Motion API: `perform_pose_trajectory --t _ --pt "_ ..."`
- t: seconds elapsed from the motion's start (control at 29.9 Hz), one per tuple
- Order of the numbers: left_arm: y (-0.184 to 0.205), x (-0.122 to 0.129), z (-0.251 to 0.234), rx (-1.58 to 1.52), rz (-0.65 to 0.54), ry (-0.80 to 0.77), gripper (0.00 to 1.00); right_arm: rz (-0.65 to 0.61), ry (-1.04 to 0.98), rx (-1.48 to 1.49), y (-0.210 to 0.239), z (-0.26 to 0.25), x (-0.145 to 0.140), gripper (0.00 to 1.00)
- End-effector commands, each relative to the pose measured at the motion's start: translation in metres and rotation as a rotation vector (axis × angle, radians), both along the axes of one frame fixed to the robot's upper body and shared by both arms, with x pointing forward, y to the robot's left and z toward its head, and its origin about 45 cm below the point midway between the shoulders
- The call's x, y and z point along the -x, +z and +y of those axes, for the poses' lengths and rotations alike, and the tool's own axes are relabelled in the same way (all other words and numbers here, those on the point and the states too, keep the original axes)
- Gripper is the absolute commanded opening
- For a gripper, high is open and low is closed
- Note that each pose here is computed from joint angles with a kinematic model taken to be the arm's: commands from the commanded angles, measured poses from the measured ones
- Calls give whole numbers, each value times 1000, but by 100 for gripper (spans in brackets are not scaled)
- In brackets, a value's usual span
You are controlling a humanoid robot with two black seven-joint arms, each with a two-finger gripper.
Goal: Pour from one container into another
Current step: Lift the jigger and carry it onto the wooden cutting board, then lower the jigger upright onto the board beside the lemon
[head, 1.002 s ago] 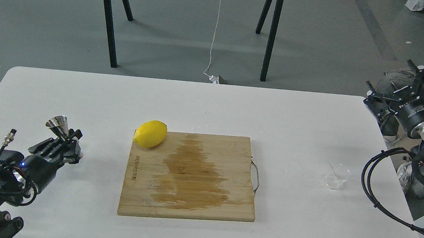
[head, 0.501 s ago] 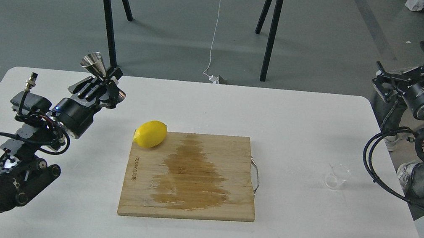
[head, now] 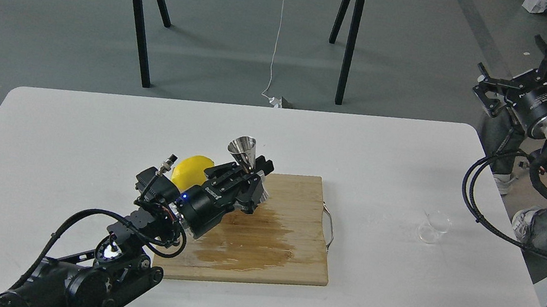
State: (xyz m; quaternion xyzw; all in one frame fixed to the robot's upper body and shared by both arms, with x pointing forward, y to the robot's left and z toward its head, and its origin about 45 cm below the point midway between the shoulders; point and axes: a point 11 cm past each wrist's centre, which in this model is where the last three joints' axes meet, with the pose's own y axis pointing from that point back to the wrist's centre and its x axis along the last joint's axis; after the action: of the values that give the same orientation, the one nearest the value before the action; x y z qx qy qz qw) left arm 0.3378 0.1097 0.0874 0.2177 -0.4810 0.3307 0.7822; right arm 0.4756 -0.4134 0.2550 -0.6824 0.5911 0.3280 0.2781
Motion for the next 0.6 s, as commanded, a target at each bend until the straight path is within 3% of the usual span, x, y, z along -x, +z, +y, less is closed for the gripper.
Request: perform_pose_trajectory --t 0.0,0.37,0.57 --pt "-9 3 5 -22 17 7 6 1 10 -8 -2 7 -1 99" --pt "-21 11 6 -60 38 -12 7 3 32 -24 -6 21 -5 99" --pt "-22 11 8 -63 42 -9 17 6 36 -24 -8 23 -4 99"
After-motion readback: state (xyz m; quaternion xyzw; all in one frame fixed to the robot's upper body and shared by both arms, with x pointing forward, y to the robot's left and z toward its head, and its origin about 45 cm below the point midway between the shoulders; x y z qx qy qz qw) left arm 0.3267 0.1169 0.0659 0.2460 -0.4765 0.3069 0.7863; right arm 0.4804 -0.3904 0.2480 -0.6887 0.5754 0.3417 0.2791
